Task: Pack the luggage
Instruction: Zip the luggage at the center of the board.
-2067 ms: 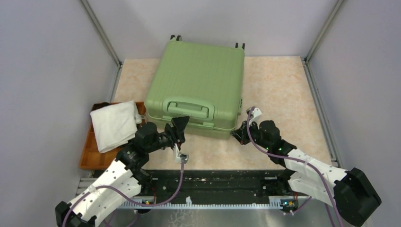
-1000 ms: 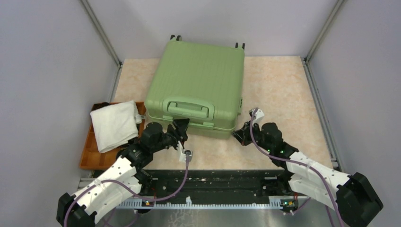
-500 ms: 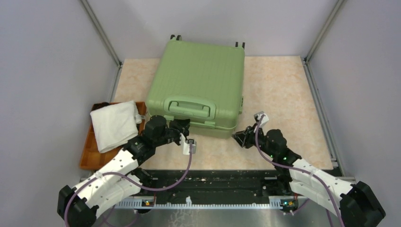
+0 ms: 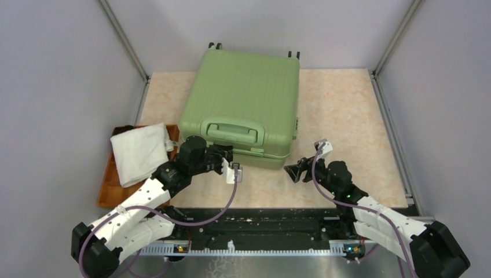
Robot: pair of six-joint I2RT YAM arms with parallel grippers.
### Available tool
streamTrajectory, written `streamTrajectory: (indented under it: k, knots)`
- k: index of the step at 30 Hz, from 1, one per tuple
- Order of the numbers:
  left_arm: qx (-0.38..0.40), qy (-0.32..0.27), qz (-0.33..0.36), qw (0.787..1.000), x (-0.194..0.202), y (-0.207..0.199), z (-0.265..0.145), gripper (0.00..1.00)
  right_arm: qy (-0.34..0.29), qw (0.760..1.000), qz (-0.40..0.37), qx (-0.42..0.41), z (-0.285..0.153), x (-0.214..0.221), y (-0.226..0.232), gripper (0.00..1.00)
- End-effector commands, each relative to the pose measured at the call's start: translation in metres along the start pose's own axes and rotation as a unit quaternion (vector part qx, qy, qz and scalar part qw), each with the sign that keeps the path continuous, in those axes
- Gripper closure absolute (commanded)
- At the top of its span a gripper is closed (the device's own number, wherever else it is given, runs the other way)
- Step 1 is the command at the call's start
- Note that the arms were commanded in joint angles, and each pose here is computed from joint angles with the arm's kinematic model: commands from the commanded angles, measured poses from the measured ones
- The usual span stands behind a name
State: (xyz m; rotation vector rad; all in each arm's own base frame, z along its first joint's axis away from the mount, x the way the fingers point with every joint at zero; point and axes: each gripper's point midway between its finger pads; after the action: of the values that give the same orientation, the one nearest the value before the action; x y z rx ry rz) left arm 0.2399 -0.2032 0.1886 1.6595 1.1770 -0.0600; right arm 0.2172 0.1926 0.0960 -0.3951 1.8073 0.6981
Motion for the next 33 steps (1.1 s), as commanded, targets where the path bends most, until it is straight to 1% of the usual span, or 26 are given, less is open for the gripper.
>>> streamTrajectory:
  k: [1,4,6,9,11,15,16,18,20,22,25,27,28,30,33]
  knots:
    - [-0.243,-0.078,0.074,0.964,-0.075,0.142,-0.055,1.0,-0.041,0.999,-0.023,0.001,0.007,-0.028,-0.009,0.25]
    - [-0.255,-0.079,0.067,0.961,-0.081,0.151,-0.063,1.0,-0.055,0.998,-0.037,-0.004,0.008,-0.036,-0.012,0.26]
    - [-0.261,-0.08,0.058,0.96,-0.082,0.155,-0.067,1.0,-0.069,0.997,-0.042,-0.012,0.01,-0.044,-0.012,0.29]
    - [-0.261,-0.079,0.042,0.961,-0.082,0.156,-0.07,1.0,-0.095,0.992,-0.048,-0.063,0.012,-0.054,0.001,0.36]
    - [-0.258,-0.077,0.038,0.962,-0.081,0.154,-0.069,1.0,-0.088,0.99,-0.061,-0.093,0.016,-0.054,0.01,0.41]
    - [-0.251,-0.072,0.035,0.965,-0.078,0.151,-0.068,1.0,-0.063,0.991,-0.067,-0.097,0.027,-0.047,0.007,0.49]
    - [-0.236,-0.073,0.03,0.969,-0.078,0.146,-0.065,1.0,-0.06,0.992,-0.065,-0.095,0.029,-0.045,0.006,0.51]
    - [-0.182,-0.074,0.019,0.98,-0.077,0.127,-0.057,1.0,-0.059,0.992,-0.062,-0.093,0.03,-0.043,0.005,0.53]
    - [-0.113,-0.071,0.011,0.991,-0.073,0.099,-0.049,1.0,-0.062,0.992,-0.062,-0.093,0.029,-0.043,0.005,0.56]
    - [-0.045,-0.067,0.005,0.997,-0.065,0.066,-0.041,0.98,-0.068,0.992,-0.062,-0.087,0.028,-0.045,0.003,0.6]
    - [0.023,-0.063,-0.017,0.998,-0.053,0.025,-0.033,0.87,-0.069,0.992,-0.062,-0.083,0.026,-0.046,0.003,0.6]
    - [0.048,-0.052,-0.025,0.997,-0.043,0.006,-0.029,0.8,-0.068,0.992,-0.063,-0.082,0.025,-0.047,0.003,0.55]
    - [0.054,-0.049,-0.027,0.997,-0.039,0.001,-0.027,0.77,-0.068,0.993,-0.064,-0.079,0.025,-0.047,0.002,0.51]
    - [0.064,-0.045,-0.03,0.996,-0.034,-0.006,-0.023,0.67,-0.071,0.993,-0.064,-0.073,0.023,-0.049,0.001,0.47]
    - [0.086,-0.044,-0.033,0.995,-0.031,-0.014,-0.016,0.54,-0.073,0.993,-0.064,-0.066,0.022,-0.05,-0.002,0.45]
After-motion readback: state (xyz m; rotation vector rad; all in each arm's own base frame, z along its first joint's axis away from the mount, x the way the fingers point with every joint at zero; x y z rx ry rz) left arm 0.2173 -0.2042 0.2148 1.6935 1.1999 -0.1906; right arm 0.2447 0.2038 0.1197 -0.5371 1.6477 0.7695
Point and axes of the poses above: each gripper's point midway between its finger pads, its own z axis out along the fingers, its own y axis along the line the jaws close on, x = y × z, and after that the axes turned 10 degrees about -z, right-handed
